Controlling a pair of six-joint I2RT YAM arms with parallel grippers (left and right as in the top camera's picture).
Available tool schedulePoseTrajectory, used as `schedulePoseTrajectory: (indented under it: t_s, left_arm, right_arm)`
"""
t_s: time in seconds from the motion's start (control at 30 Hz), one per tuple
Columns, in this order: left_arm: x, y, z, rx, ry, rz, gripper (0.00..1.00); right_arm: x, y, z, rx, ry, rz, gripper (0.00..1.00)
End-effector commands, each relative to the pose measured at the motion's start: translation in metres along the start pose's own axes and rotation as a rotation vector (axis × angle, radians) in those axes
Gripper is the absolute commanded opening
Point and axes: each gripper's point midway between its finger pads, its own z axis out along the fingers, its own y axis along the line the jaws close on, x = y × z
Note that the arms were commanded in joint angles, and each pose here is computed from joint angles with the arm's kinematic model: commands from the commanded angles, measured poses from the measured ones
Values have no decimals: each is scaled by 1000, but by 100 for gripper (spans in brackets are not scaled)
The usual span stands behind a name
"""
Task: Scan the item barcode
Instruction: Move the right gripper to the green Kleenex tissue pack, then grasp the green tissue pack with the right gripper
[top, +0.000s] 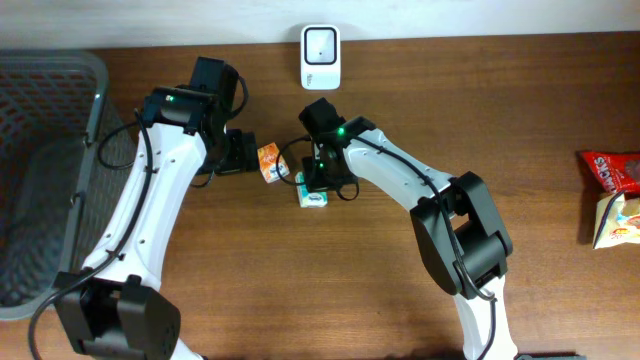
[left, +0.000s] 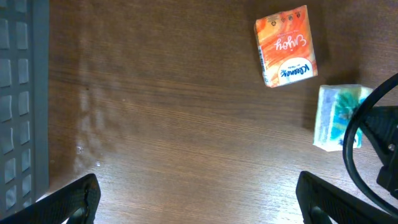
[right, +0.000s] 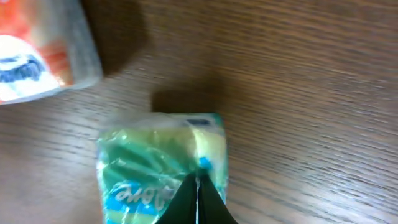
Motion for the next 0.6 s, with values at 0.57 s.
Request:
schedulePoseTrajectory:
  t_s: [0.57]
  left_arm:
    - [-2,2,0,-9,-7,-17,99]
  right_arm:
    - [-4,28,-87,-271,25,-134,4]
